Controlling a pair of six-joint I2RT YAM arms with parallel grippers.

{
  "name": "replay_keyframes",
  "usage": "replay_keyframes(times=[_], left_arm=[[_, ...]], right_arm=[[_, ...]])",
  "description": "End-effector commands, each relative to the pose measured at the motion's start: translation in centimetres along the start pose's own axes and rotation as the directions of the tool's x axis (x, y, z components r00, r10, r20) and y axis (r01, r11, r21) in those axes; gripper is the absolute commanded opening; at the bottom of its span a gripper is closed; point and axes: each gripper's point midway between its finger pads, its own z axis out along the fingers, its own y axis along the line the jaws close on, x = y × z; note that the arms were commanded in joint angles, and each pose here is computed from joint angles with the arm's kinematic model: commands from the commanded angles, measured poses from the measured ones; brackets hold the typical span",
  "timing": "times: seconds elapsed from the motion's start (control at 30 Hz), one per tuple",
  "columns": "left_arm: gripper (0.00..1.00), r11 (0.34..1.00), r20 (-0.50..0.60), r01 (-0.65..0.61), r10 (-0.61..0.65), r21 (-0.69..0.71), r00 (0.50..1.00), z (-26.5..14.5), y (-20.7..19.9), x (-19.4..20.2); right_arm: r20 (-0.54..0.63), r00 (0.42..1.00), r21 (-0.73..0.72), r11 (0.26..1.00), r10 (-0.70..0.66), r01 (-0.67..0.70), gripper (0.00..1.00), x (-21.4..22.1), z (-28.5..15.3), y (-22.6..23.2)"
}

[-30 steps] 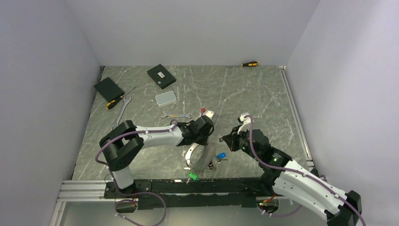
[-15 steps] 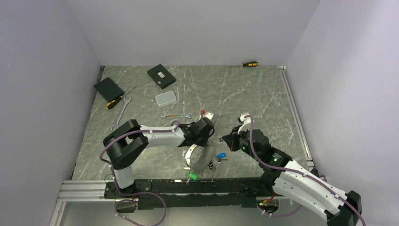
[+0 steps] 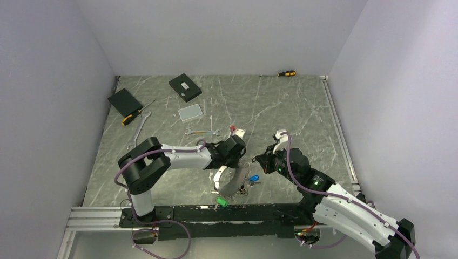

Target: Put the keys on the keyring

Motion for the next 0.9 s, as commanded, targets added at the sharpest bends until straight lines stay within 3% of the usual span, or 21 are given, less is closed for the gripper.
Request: replay_keyframes(times=[0.0,0.2,0.47,0.87], left_arm=[[0.00,0.999,0.035,-0.031,0.031,0.025,0.999,-0.2,-0.4,-0.2],[0.00,0.973,0.076,-0.196,0.187,0.126,0.979,-2.7,-1.5,-1.2],[0.00,0.848,0.088,-0.406,0.402,0.342,0.912,-7.1,-4.3,-1.5],[0.00,0.768,0.172,-0.477,0.449,0.427,0.877,-11.9,-6.0,-3.9]], right_arm=[[0.023,1.000,0.002,1.000,0.006,-0.006,0.00,-0.5,-0.1,0.0],[0.026,1.000,-0.002,1.000,0.012,-0.012,0.00,-0.8,-0.4,0.2],[0.036,0.999,-0.018,1.000,0.019,-0.018,0.00,-2.0,-1.2,0.8],[0.042,0.999,-0.199,0.980,0.019,-0.011,0.00,-3.1,-2.3,4.3]])
